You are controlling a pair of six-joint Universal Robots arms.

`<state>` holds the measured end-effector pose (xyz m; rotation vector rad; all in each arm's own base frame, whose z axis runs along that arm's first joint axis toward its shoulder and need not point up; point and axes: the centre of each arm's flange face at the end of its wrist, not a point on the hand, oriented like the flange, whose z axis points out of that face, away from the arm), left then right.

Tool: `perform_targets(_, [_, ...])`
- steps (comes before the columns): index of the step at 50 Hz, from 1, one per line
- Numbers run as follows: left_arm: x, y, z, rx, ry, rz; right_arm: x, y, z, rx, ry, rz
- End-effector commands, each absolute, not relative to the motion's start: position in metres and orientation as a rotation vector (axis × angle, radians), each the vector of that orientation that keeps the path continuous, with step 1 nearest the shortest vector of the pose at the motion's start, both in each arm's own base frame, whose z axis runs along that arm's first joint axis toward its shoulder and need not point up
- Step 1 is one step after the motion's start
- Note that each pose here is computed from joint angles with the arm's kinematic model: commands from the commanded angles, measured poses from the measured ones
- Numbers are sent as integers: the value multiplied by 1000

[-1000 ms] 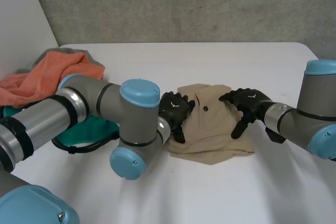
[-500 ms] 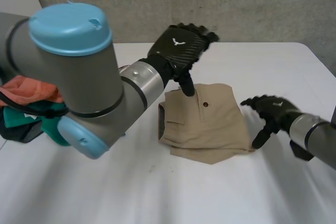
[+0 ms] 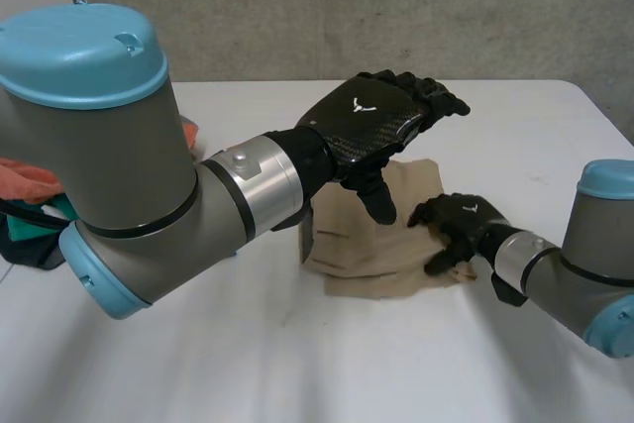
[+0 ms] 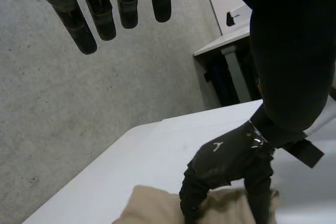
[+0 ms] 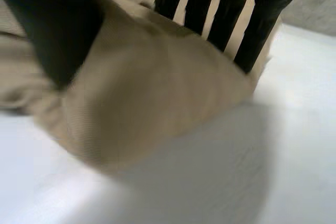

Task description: Fold the laundry.

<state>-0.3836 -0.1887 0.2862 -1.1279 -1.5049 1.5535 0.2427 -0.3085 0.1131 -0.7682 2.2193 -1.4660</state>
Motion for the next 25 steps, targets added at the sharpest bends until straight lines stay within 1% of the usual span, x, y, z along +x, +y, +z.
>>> perform_targets(1, [-383,-190,288,-1125,-1500,1563,238,-342,133,-690,2162,-1720])
perform_targets(3, [-383,-190,290,-1124,-1495,1569,236,-353,140,-662,2159,-1769])
perform_targets(4, [-382,-190,292,-1122,-1490,1576,232,-363,143,-638,2159,-1809])
perform_targets(6, [-381,-190,294,-1119,-1489,1582,227,-376,144,-606,2163,-1845])
perform_targets(7, [-381,-190,295,-1118,-1488,1582,219,-392,143,-568,2181,-1880])
perform_targets(10, [-380,-189,299,-1116,-1478,1592,194,-420,147,-489,2217,-1953])
perform_targets(11, [-380,-189,301,-1116,-1475,1598,173,-439,151,-430,2239,-2006])
perform_targets(14, [-378,-189,306,-1111,-1464,1613,150,-463,157,-368,2244,-2075])
perform_targets(15, [-377,-189,309,-1108,-1458,1623,137,-477,158,-335,2238,-2120])
perform_targets(18, [-376,-188,313,-1105,-1448,1633,120,-497,158,-273,2235,-2181])
perform_targets(19, [-375,-188,316,-1103,-1442,1639,108,-509,158,-221,2247,-2226])
perform_targets(21, [-375,-188,317,-1103,-1439,1642,96,-519,155,-177,2270,-2250])
perform_targets(22, [-375,-187,318,-1102,-1436,1645,85,-529,155,-144,2275,-2276])
perform_targets(25, [-375,-187,319,-1101,-1432,1649,73,-543,150,-122,2275,-2304])
